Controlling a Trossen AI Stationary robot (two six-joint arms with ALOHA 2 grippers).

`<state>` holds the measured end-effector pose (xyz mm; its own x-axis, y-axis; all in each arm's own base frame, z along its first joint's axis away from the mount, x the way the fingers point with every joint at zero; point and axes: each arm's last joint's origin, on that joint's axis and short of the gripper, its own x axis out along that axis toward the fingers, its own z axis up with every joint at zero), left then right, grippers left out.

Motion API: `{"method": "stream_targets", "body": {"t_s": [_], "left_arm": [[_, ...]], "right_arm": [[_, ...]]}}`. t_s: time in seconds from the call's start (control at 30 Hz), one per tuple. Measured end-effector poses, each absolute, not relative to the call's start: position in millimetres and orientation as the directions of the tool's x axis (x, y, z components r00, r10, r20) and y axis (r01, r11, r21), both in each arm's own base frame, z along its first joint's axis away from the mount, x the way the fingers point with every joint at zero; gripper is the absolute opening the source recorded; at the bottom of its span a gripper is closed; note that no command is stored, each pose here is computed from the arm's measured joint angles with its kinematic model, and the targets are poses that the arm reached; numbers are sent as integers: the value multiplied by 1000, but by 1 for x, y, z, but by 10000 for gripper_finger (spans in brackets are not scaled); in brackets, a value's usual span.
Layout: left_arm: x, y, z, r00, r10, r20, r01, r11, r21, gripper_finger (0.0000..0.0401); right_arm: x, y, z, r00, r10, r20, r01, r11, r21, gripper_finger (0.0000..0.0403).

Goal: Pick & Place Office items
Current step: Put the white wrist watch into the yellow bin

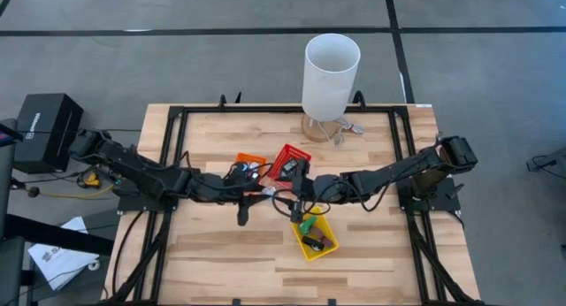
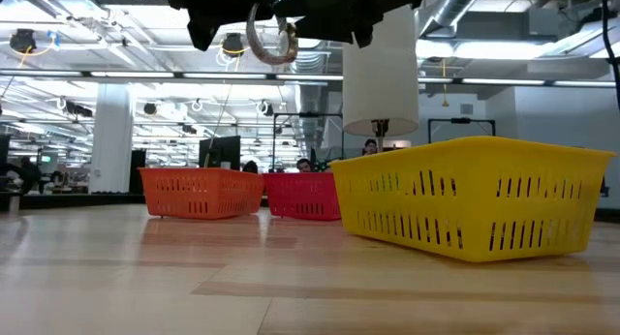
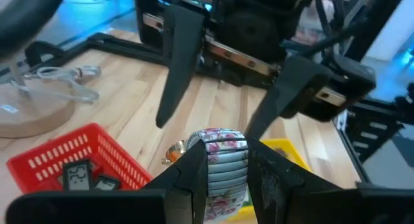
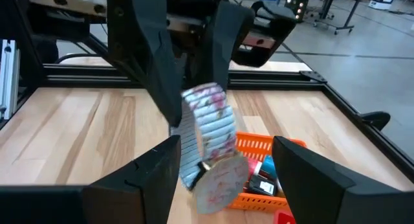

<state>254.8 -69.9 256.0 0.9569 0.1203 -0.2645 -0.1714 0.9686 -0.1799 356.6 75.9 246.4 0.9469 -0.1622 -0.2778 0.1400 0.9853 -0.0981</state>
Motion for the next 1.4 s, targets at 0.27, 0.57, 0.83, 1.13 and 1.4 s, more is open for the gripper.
{"method": "stream_targets", "body": {"t_s": [0.27,0.57,0.83,1.13,1.4], "left_arm": [[260,-72,251,958,125,-256,-175,968,-182,82],[263,-74,252,969,65,-239,-116,971,-209,83],[263,-74,252,968,72,-239,-124,969,-212,85],[262,-73,248,966,86,-245,-135,972,-194,95],[261,-72,241,959,81,-272,-131,976,-171,145]], "right_arm": [[357,72,246,946,-173,-275,151,984,-99,235],[358,69,246,940,-203,-276,180,978,-107,222],[358,69,246,938,-203,-279,179,978,-108,146],[357,68,245,937,-203,-285,178,978,-111,60],[358,66,246,933,-227,-280,202,973,-115,27]]}}
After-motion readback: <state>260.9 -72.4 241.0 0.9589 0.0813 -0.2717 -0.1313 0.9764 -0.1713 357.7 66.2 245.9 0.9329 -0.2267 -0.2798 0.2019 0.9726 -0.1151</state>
